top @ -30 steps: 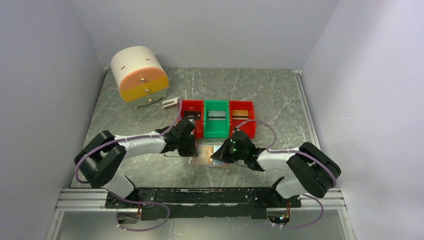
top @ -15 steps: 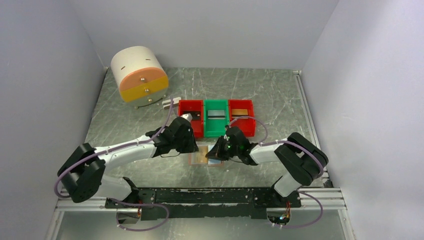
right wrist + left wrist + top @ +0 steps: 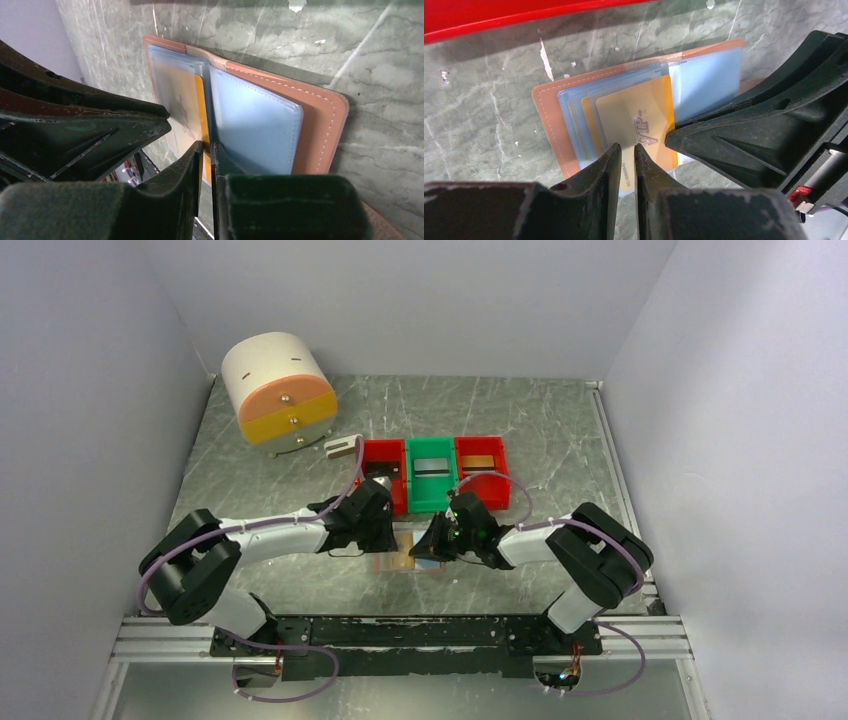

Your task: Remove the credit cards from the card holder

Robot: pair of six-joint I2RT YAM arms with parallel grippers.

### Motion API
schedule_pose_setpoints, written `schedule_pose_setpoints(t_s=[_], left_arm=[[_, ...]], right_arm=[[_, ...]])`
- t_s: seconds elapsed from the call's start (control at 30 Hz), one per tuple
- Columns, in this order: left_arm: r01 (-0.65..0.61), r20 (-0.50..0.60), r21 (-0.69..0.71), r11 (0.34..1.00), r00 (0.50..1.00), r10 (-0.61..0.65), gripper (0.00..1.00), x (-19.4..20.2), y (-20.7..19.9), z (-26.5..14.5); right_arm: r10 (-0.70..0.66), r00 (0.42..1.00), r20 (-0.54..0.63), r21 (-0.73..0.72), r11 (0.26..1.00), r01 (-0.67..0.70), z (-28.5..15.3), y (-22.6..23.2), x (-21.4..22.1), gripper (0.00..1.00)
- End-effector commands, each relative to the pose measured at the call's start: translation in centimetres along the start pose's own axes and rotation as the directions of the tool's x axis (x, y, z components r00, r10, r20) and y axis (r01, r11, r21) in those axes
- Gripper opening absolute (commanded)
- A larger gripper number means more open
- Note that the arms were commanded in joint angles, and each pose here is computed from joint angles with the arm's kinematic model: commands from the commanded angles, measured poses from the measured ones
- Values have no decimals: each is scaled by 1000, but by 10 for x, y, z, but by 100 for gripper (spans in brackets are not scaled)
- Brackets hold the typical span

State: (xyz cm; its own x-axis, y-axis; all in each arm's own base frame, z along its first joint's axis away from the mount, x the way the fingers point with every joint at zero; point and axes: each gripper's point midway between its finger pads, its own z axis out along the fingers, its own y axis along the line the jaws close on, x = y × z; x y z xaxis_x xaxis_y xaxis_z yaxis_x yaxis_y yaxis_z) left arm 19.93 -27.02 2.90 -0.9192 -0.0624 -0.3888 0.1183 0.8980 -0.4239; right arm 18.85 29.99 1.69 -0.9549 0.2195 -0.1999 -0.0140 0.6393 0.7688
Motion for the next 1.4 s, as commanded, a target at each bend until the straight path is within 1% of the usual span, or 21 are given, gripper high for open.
schedule_pose_setpoints(t_s=[0.0,0.13,0.2,0.23,0.3,0.33,0.43,0.5,0.63,0.67,0.77,0.8,0.87,0.9,1.1,1.37], left_arm=[[-15,-40,-40,999,999,13,22,15,8,4],[-43,-55,-79,996,998,38,19,20,12,7],[-55,-57,-96,994,997,50,18,21,12,7],[-61,-61,-105,993,997,55,18,22,13,7],[-69,-64,-120,990,996,62,17,24,16,7],[-70,-63,-126,989,996,63,17,24,16,7],[-70,-56,-124,990,996,63,18,24,16,6],[-68,-53,-125,990,997,62,18,24,16,6],[-66,-49,-125,990,997,60,18,22,15,5],[-66,-51,-121,990,997,60,18,23,14,5],[-65,-51,-117,991,997,59,18,24,14,6],[-66,-51,-121,990,997,60,18,24,15,6],[-67,-48,-124,990,997,62,18,23,15,5],[-67,-48,-127,990,997,61,18,23,16,5],[-54,-22,-140,989,998,52,19,20,19,2],[-58,-30,-127,990,998,54,19,21,17,3]], right_arm=[[12,1000,-5,61,998,-12,-3,-16,6,17],[38,999,21,50,998,-39,-4,-14,3,22],[46,998,41,52,997,-48,-5,-14,0,22],[51,997,51,50,997,-53,-6,-13,-1,22],[53,997,62,32,998,-55,-7,-10,-2,18],[51,997,59,24,998,-53,-7,-9,-2,16],[45,999,28,19,999,-46,-2,-7,0,16],[52,999,17,18,998,-52,0,-8,2,18],[56,998,31,15,998,-57,0,-9,0,22],[51,998,28,21,998,-51,0,-9,1,21],[42,999,28,29,999,-43,0,-10,0,14],[47,998,29,30,998,-48,0,-11,0,9],[51,998,29,36,998,-52,0,-13,1,4],[51,998,27,36,998,-52,0,-13,1,0],[64,996,55,71,995,-67,-7,-20,1,0],[76,994,82,91,992,-83,-15,-27,-1,0]])
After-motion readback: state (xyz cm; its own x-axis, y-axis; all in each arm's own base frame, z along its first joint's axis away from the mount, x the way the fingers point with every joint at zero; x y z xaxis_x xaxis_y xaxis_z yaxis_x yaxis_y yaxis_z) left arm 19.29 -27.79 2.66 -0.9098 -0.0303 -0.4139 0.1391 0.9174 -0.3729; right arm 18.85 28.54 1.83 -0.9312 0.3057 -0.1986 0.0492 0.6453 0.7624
